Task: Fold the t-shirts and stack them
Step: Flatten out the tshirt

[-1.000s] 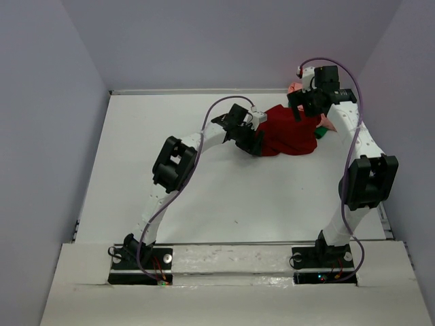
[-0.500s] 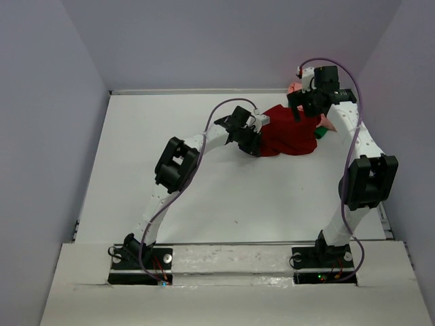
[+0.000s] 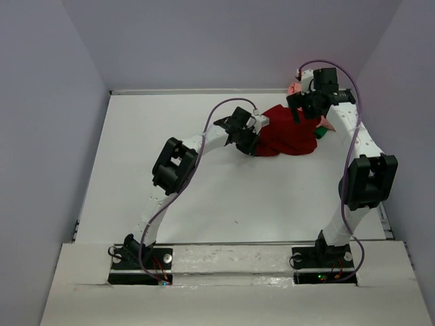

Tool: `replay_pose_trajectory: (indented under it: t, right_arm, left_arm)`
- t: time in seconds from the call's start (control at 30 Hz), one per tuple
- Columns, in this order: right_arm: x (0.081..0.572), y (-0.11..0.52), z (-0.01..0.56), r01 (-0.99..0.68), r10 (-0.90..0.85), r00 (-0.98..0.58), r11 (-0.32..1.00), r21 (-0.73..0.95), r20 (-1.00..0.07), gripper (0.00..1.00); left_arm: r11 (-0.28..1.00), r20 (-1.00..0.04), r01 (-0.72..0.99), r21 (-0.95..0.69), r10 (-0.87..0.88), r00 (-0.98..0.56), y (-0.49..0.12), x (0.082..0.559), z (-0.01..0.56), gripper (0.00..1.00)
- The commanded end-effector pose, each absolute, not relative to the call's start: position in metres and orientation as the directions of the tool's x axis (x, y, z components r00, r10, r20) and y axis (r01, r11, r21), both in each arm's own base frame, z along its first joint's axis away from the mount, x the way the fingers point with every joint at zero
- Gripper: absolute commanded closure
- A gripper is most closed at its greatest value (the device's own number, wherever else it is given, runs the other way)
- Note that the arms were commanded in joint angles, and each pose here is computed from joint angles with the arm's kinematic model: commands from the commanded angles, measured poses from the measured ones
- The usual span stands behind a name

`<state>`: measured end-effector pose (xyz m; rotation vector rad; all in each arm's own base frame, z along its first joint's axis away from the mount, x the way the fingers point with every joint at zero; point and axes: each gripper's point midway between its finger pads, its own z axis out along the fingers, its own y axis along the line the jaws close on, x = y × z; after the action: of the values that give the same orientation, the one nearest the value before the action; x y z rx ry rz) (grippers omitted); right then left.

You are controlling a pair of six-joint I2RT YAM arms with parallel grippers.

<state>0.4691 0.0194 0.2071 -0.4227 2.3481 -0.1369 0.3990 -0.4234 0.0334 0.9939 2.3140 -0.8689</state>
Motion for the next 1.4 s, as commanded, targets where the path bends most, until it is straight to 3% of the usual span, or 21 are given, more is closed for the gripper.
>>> replay_pose_trajectory:
  t: [0.0,0.43,0.67,1.1,1.37]
  right_arm:
    - [0.472,0.021,0.233,-0.253,-0.345,-0.616,0.938,-0.237,-0.708,0.0]
    - [0.469,0.014,0.217,-0.25,-0.35,-0.646,0.937,-0.246,-0.678,0.0]
    - [0.471,0.01,0.211,-0.243,-0.341,-0.66,0.94,-0.239,-0.67,0.0]
    - [0.469,0.015,0.193,-0.271,-0.344,-0.683,0.939,-0.213,-0.644,0.0]
    - [0.467,0.025,0.181,-0.314,-0.34,-0.699,0.936,-0.157,-0.629,0.0]
  left_arm:
    - [0.557,-0.778,0.809,-0.188,0.419,-0.469,-0.411,0.41,0.138,1.0]
    - [0.702,-0.917,0.7,0.131,0.355,-0.184,-0.337,0.401,0.288,1.0]
    - [0.832,-0.928,0.476,0.285,0.364,-0.081,-0.275,0.416,0.343,1.0]
    - [0.935,-0.935,0.075,0.346,0.351,-0.051,-0.187,0.426,0.385,1.0]
    - [0.874,-0.897,-0.205,0.442,0.435,-0.077,-0.127,0.42,0.401,1.0]
